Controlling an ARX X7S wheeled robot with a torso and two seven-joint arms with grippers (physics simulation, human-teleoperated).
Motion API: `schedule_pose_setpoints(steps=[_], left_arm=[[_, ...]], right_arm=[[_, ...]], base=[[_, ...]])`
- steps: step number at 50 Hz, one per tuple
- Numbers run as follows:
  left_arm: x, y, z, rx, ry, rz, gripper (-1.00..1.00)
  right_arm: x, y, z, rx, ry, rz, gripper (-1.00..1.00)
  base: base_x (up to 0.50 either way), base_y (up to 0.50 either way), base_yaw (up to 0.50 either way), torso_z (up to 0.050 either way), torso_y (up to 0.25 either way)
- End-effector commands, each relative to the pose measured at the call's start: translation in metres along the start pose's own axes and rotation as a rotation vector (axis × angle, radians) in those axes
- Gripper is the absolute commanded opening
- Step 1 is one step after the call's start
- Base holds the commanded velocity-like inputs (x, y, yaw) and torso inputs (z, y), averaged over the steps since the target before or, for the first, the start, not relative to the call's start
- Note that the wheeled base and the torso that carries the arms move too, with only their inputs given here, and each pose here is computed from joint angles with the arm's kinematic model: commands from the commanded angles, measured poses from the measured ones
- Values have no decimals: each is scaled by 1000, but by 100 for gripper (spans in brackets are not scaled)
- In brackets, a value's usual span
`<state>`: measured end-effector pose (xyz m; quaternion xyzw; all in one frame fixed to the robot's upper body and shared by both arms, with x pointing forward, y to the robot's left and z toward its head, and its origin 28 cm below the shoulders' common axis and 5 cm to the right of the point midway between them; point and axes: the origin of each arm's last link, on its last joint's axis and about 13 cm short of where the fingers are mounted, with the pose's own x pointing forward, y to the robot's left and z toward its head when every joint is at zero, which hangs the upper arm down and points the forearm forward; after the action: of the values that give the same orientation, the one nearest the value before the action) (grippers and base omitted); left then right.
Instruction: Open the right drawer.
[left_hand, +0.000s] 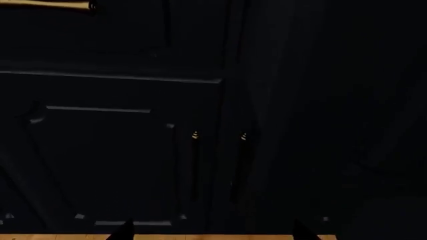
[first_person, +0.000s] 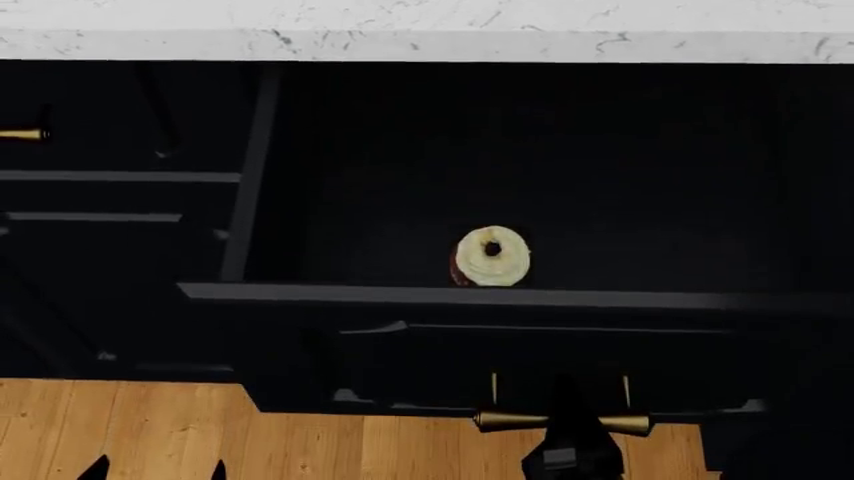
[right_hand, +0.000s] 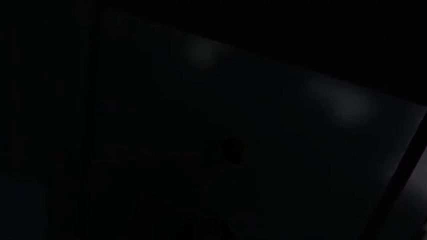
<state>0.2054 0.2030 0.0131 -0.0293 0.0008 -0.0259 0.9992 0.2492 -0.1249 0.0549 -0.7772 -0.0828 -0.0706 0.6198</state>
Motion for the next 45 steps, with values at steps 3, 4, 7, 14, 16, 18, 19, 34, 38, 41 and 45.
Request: schedule_pose_setpoints(steps=[3,4,7,14,16,18,19,34,38,41,45], left_arm=[[0,0,0,0,-1,1,100],[0,0,0,0,-1,1,100],[0,0,0,0,-1,1,100],[0,0,0,-1,-1,1,100],[0,0,0,0,-1,1,100],[0,0,1,0,-1,1,100],[0,0,0,0,-1,1,100],[0,0,0,1,3,-4,100],[0,0,0,1,1,-2,100],[-1,1,-1,0,1,1,100],[-1,0,0,0,-1,1,100]], right_arm=[[1,-6,0,-37,-5,-95,-100],[1,-6,0,-34,-6,-94,-100],[2,-7,0,-34,-6,-97,-100],[2,-6,0,-34,-8,-96,-100],[2,-7,0,-34,-10,-98,-100],[2,-8,-1,-34,-9,-99,-100],[2,-7,-1,-35,-9,-98,-100],[4,-9,0,-40,-19,-99,-100],[4,-9,0,-41,-19,-99,-100],[4,-9,0,-42,-20,-100,-100],[4,-9,1,-41,-21,-102,-100]], base=[[-211,0,0,0,0],[-211,0,0,20,0],[-211,0,0,0,3],[-211,0,0,0,0],[-209,0,0,0,0],[-213,0,0,0,5],[-211,0,0,0,0],[-210,0,0,0,1],[-213,0,0,0,0],[-211,0,0,0,0],[-209,0,0,3,3]])
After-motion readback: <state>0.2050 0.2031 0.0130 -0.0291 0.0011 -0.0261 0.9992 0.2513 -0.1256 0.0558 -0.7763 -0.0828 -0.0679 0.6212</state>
